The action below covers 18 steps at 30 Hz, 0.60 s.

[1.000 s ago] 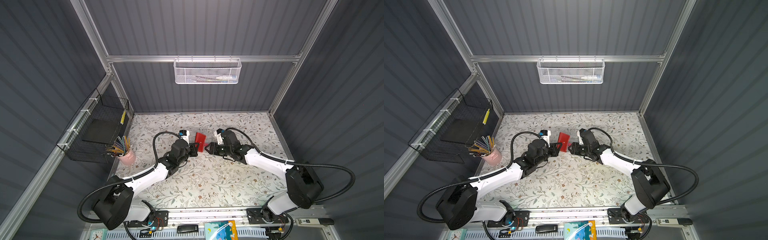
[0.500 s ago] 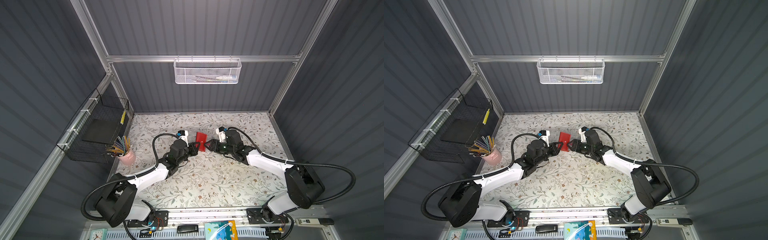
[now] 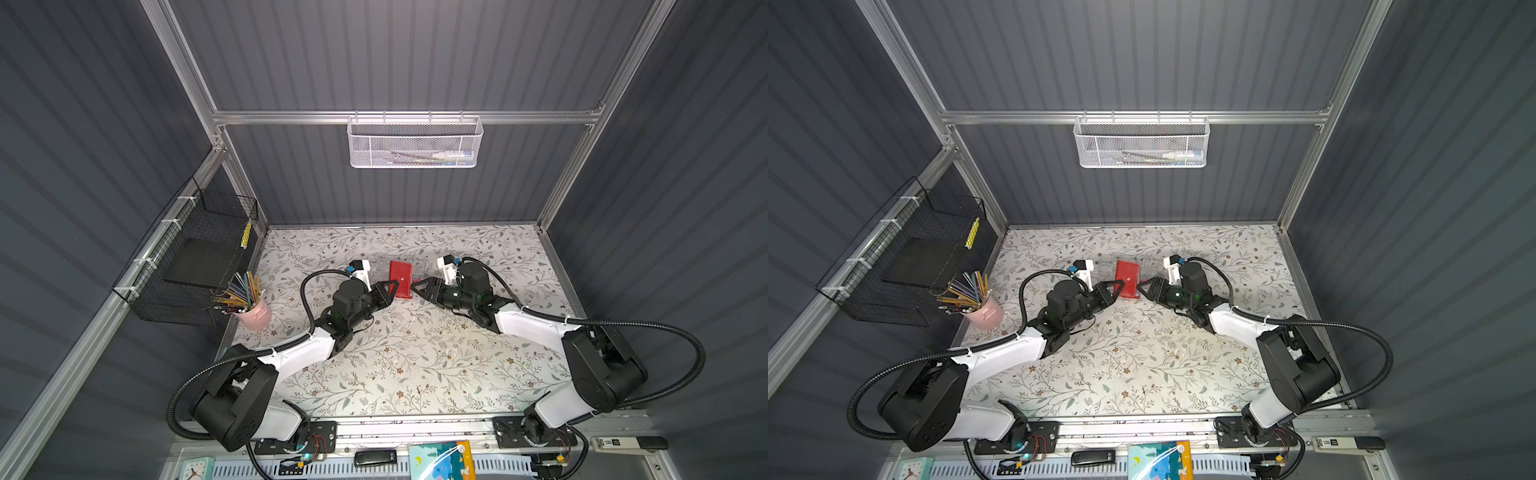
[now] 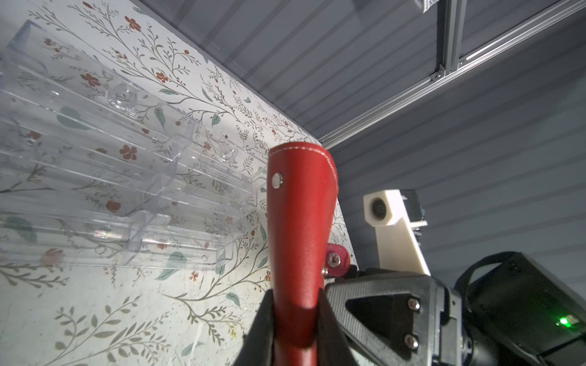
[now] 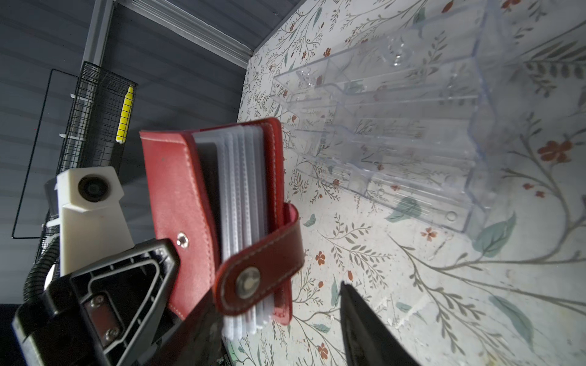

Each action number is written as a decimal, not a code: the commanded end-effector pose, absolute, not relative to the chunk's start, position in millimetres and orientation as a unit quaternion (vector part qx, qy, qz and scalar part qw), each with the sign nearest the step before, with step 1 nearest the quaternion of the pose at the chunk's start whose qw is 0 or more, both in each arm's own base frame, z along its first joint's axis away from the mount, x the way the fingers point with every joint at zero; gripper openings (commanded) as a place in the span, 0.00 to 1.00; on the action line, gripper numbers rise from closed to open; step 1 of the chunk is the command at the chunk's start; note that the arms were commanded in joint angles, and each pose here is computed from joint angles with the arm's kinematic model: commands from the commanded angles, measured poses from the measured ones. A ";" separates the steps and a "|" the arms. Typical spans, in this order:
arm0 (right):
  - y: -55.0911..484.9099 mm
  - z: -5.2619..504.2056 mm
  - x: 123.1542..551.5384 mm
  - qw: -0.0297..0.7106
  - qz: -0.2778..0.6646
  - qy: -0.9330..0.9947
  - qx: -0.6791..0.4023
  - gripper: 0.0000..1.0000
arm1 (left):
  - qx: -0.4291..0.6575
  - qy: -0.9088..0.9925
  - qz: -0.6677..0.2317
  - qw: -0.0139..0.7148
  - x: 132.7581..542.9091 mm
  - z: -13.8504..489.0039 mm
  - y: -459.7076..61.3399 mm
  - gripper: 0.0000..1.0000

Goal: Take the credit cards out of the card holder
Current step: Open the card holder at the center of the table.

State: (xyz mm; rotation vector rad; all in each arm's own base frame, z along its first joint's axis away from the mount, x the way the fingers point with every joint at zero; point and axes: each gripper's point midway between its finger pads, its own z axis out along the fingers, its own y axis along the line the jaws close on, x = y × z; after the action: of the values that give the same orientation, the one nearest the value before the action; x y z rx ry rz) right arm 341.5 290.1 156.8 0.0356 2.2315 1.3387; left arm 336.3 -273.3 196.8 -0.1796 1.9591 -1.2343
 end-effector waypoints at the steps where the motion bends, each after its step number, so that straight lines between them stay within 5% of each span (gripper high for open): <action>1: 295.6 163.8 340.4 0.266 0.524 0.809 0.004 0.61 | -0.067 0.742 -0.532 0.403 335.4 216.9 -279.6 0.00; 18: 292.5 197.1 345.2 0.284 0.603 0.745 0.005 0.63 | -0.071 0.732 -0.560 0.382 337.3 215.0 -287.2 0.00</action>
State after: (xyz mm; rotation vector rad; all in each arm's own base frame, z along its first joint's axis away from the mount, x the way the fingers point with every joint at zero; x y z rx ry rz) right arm 346.3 290.3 177.9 0.0516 2.0890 1.5325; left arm 338.8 -281.9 207.8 -0.2096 1.8959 -1.3773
